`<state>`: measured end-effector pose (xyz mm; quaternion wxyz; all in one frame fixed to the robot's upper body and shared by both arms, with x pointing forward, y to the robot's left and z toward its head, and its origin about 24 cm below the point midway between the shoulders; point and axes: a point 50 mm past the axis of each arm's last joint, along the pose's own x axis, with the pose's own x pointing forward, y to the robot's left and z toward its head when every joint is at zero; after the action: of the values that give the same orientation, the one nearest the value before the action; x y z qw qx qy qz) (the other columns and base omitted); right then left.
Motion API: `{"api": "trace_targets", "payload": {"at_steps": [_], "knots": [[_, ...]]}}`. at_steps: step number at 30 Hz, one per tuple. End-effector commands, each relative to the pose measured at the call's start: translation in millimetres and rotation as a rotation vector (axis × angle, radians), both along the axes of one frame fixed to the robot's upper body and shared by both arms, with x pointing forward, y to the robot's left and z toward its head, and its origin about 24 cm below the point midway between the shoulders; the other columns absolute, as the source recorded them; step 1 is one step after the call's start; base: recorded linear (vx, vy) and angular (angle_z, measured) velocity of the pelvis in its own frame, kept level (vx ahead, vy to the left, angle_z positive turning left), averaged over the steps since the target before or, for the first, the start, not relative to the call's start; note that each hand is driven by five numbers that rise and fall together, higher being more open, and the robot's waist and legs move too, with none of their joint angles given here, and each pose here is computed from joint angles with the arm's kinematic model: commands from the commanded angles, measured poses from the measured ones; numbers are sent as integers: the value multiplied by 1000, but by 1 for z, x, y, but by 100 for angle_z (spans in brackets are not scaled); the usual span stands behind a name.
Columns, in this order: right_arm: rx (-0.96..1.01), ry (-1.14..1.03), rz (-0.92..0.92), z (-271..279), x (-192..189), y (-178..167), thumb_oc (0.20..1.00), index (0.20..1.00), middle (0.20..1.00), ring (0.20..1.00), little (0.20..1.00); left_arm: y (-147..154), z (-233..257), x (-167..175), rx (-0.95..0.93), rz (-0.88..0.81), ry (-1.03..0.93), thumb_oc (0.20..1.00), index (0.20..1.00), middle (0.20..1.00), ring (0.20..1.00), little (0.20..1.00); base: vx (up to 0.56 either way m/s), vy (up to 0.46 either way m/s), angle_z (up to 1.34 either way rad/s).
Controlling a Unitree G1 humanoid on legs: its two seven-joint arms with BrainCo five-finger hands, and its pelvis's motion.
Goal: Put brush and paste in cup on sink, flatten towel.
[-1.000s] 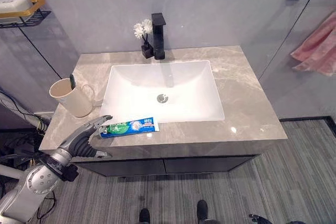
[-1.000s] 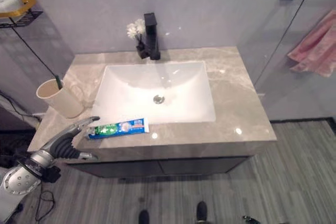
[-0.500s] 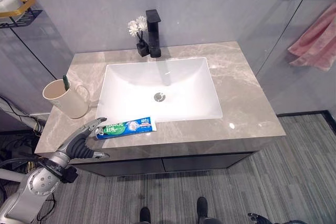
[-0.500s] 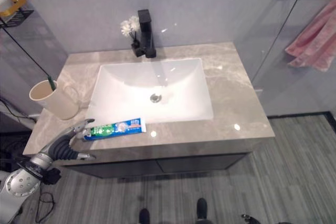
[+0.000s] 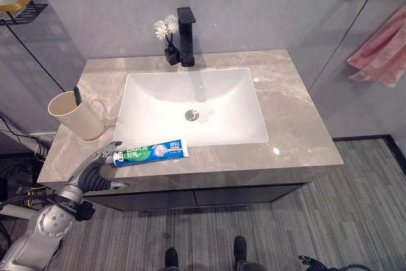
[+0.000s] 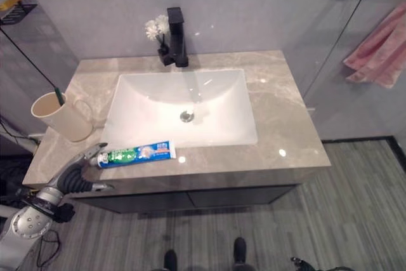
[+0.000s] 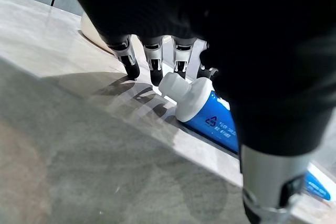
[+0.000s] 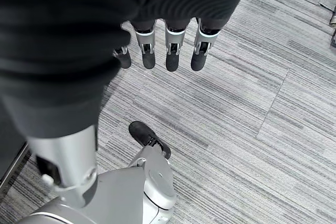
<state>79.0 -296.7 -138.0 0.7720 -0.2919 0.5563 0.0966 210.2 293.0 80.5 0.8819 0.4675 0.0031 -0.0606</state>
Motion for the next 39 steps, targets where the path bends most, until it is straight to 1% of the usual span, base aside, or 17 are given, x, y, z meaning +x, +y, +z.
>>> {"api": "trace_targets", "payload": {"at_steps": [1, 6, 8, 11, 15, 17, 26, 27, 29, 31, 33, 34, 35, 36, 37, 38, 39], "knots": [[-3, -18, 24, 0, 9, 4, 1000, 1000, 1000, 1000, 1000, 5, 21, 14, 24, 36, -119, 1000, 1000, 1000, 1000, 1000, 0, 0, 0], [-3, -9, 26, 0, 7, 4, 1000, 1000, 1000, 1000, 1000, 3, 16, 12, -17, 39, -105, 1000, 1000, 1000, 1000, 1000, 0, 0, 0], [-1, -3, 27, -1, 5, 5, 1000, 1000, 1000, 1000, 1000, 2, 11, 12, -87, 50, -97, 1000, 1000, 1000, 1000, 1000, 0, 0, 0], [-4, 2, 26, -1, 4, 4, 1000, 1000, 1000, 1000, 1000, 2, 9, 12, -124, 59, -92, 1000, 1000, 1000, 1000, 1000, 0, 0, 0], [-3, -1, 27, -1, 6, 5, 1000, 1000, 1000, 1000, 1000, 2, 8, 13, -134, 67, -91, 1000, 1000, 1000, 1000, 1000, 0, 0, 0], [-3, -2, 24, -1, 6, 5, 1000, 1000, 1000, 1000, 1000, 1, 4, 12, -186, 79, -86, 1000, 1000, 1000, 1000, 1000, 0, 0, 0], [3, -14, 21, -1, 9, 7, 1000, 1000, 1000, 1000, 1000, -1, 2, 15, -154, 75, -81, 1000, 1000, 1000, 1000, 1000, 0, 0, 0], [3, -13, 22, -1, 9, 6, 1000, 1000, 1000, 1000, 1000, -1, 3, 16, -110, 65, -81, 818, 818, 818, 818, 818, 0, 0, 0], [4, -11, 22, -1, 9, 7, 1000, 1000, 1000, 1000, 1000, -1, 3, 16, -85, 59, -73, 774, 774, 774, 774, 774, 0, 0, 0], [5, -12, 22, -1, 10, 7, 1000, 1000, 1000, 1000, 1000, -1, 4, 17, -29, 42, -68, 752, 752, 752, 752, 752, 0, 0, 0], [5, -11, 26, -1, 10, 8, 1000, 1000, 1000, 1000, 1000, -3, 2, 17, 25, 18, -48, 671, 671, 671, 671, 671, 0, 0, 0], [4, -12, 26, -1, 10, 7, 1000, 1000, 1000, 1000, 1000, -3, 1, 16, 42, 12, -42, 655, 655, 655, 655, 655, 31, -5, -1], [2, -13, 23, -1, 10, 7, 1000, 1000, 1000, 1000, 1000, -5, 0, 17, 122, -23, -26, 598, 598, 598, 598, 598, 44, -10, -2], [-2, -30, 25, 0, 12, 7, 1000, 1000, 1000, 1000, 1000, -8, 0, 16, 246, -73, -13, 507, 507, 507, 507, 507, 35, -9, -2], [-1, -29, 24, -1, 12, 7, 1000, 1000, 1000, 1000, 1000, -8, 0, 16, 248, -73, -14, 473, 473, 473, 473, 473, 0, 0, 0], [-3, -35, 26, 0, 13, 8, 1000, 1000, 1000, 1000, 1000, -9, -2, 15, 273, -87, -3, 388, 388, 388, 388, 388, 0, 0, 0], [-9, -44, 28, 1, 15, 6, 1000, 1000, 1000, 1000, 1000, -11, -4, 14, 324, -122, 10, 203, 203, 203, 203, 203, 18, -5, -3]]}}
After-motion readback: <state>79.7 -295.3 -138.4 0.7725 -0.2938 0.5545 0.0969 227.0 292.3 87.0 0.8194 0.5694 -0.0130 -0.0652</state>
